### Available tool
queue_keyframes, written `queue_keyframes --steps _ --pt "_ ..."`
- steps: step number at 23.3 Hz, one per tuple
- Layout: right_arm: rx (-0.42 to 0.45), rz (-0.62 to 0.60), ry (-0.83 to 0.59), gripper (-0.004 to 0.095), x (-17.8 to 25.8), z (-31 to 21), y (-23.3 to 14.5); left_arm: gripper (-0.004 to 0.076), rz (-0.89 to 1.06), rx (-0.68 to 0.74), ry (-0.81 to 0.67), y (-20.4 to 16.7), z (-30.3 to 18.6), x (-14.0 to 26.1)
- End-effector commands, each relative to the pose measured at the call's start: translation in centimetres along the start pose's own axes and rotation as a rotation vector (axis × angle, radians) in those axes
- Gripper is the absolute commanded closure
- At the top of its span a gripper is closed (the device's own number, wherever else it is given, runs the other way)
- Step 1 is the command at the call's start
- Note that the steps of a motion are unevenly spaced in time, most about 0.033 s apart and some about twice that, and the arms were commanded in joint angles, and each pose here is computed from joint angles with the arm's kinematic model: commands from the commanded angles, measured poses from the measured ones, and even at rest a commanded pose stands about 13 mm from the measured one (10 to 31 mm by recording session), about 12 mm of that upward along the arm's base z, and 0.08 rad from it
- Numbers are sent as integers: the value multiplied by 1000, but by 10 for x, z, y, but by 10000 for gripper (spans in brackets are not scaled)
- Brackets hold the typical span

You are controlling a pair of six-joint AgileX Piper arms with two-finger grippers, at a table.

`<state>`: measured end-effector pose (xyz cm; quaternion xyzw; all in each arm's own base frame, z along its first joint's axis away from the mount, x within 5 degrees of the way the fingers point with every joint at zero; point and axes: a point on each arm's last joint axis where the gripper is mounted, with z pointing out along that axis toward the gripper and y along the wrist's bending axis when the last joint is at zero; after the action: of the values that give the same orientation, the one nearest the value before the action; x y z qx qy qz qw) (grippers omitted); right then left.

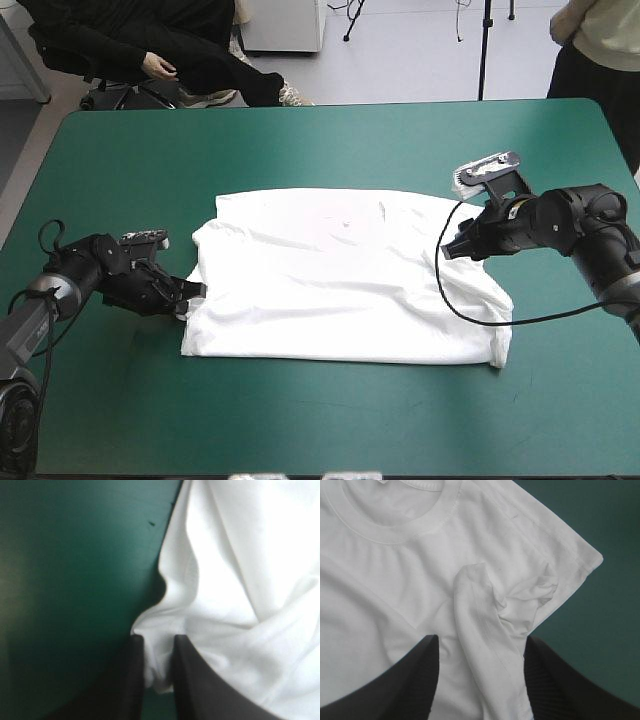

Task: Fold the cloth

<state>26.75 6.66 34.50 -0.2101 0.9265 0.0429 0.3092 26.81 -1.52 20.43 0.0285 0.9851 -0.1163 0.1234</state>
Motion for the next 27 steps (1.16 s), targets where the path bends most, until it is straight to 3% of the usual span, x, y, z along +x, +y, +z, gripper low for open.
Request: queue_keyframes --steps 1,11,21,27 --pt "18 -2 -93 477 -8 -17 -1 741 -3 75 -15 -9 -2 -2" --pt "8 -6 -59 494 -5 -17 0 741 92 118 -168 -30 -71 -25" --pt "3 -8 -39 494 -3 -17 0 741 296 183 -87 -96 -35 -22" --pt "-2 -10 -22 494 -2 -17 1 741 346 115 49 -96 8 -23"
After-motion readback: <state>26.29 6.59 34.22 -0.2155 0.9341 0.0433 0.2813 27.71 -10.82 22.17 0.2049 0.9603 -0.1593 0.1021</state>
